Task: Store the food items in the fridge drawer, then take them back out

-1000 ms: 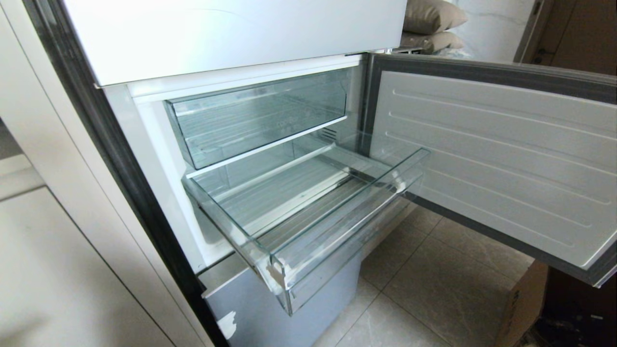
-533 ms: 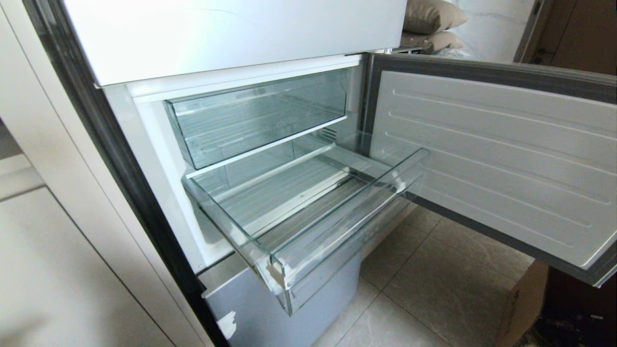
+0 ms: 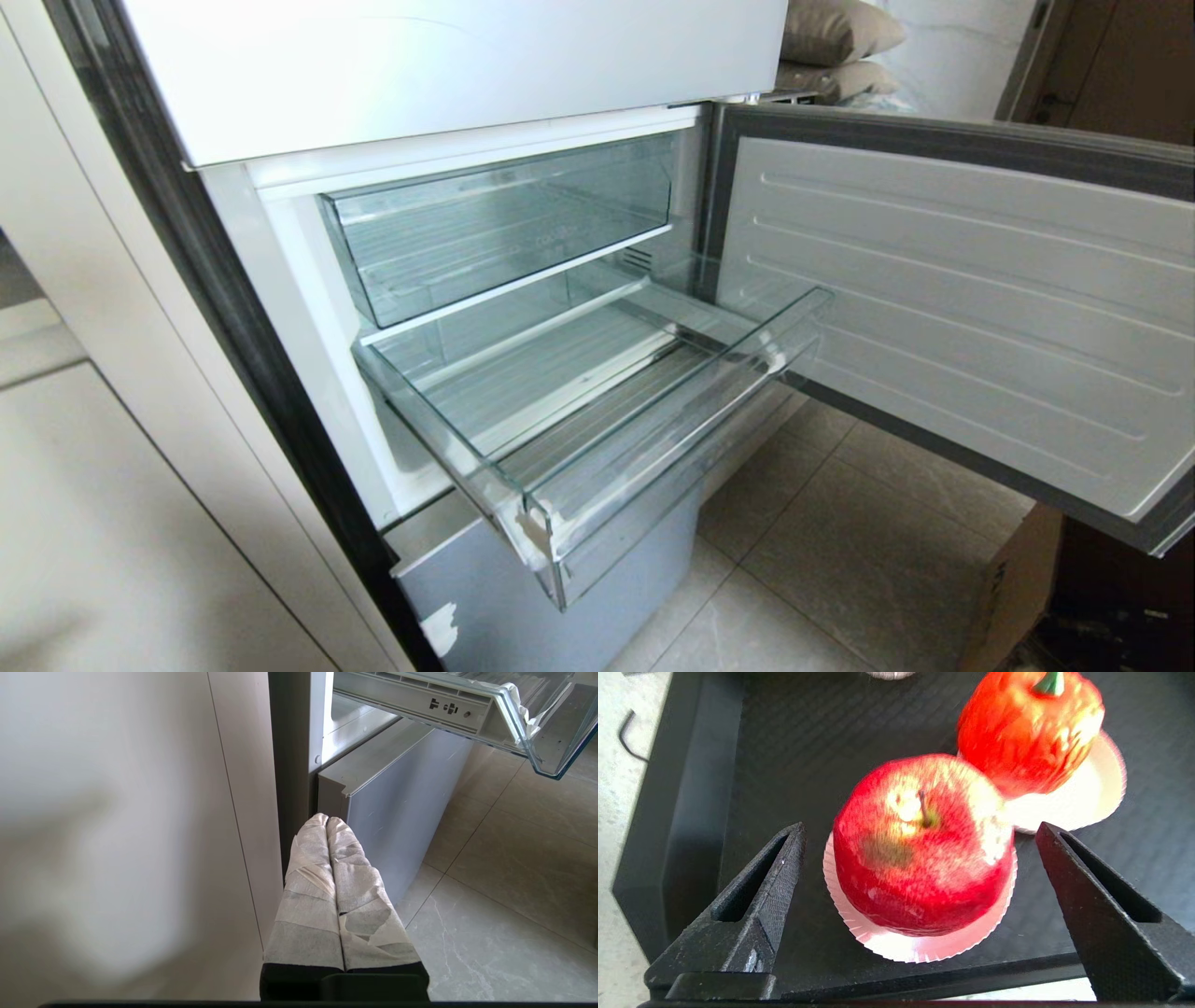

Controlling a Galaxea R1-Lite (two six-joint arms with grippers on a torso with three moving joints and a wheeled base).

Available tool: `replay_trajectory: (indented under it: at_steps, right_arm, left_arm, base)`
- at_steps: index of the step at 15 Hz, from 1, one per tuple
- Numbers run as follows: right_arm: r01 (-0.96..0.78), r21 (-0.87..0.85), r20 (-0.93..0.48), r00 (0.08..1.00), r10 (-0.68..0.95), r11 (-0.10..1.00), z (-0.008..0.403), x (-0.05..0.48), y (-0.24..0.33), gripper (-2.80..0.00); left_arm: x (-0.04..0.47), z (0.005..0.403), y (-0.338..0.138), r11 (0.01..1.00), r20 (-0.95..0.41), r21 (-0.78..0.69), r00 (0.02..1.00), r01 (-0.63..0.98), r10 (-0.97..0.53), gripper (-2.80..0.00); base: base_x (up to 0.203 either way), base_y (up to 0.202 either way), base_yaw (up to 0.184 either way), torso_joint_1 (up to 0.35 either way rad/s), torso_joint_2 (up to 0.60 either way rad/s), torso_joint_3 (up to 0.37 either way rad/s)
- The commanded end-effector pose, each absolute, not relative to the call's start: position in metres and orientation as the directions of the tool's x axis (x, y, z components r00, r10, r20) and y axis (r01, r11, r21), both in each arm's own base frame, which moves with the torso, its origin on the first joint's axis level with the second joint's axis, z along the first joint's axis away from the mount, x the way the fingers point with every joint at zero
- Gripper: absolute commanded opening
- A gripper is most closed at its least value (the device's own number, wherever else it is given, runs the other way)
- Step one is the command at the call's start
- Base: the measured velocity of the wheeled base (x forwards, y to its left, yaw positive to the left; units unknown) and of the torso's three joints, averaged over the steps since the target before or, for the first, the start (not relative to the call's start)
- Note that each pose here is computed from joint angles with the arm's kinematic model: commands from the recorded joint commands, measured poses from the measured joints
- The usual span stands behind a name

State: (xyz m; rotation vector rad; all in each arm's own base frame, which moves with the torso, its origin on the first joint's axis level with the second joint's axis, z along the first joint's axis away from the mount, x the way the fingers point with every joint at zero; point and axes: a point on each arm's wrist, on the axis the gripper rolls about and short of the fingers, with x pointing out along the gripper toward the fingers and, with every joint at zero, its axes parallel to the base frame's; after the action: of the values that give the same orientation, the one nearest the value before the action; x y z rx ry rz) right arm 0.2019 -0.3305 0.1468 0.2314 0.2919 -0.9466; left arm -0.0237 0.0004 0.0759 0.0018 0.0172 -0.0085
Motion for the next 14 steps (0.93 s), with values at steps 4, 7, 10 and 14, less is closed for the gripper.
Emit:
replay_trajectory:
  at_steps: [4, 7, 10, 14]
  right_arm:
    - [0.821, 0.074, -0.367, 0.550, -0.750, 0.566, 0.136, 0.205, -0.335, 0.00]
    - [0.821, 0.080, -0.364, 0.553, -0.750, 0.566, 0.136, 0.207, -0.336, -2.80]
    - [0.813, 0.094, -0.360, 0.566, -0.742, 0.574, 0.137, 0.207, -0.337, -2.80]
    - [0.813, 0.094, -0.342, 0.568, -0.748, 0.574, 0.147, 0.203, -0.332, -2.80]
  left_arm:
    - [-0.024, 0.076, 0.000, 1.000, -0.017, 0.002, 1.000, 0.009, -0.009, -2.80]
    - [-0.024, 0.076, 0.000, 1.000, -0.017, 0.002, 1.000, 0.008, -0.008, -2.80]
    - [-0.024, 0.076, 0.000, 1.000, -0.017, 0.002, 1.000, 0.008, -0.008, -2.80]
    - [-0.024, 0.076, 0.000, 1.000, -0.017, 0.002, 1.000, 0.009, -0.009, -2.80]
  base:
    - [0.000, 0.000, 0.000, 0.000, 0.00, 0.000]
    - [0.000, 0.000, 0.000, 0.000, 0.00, 0.000]
    - [0.000, 0.000, 0.000, 0.000, 0.00, 0.000]
    - [0.000, 0.000, 0.000, 0.000, 0.00, 0.000]
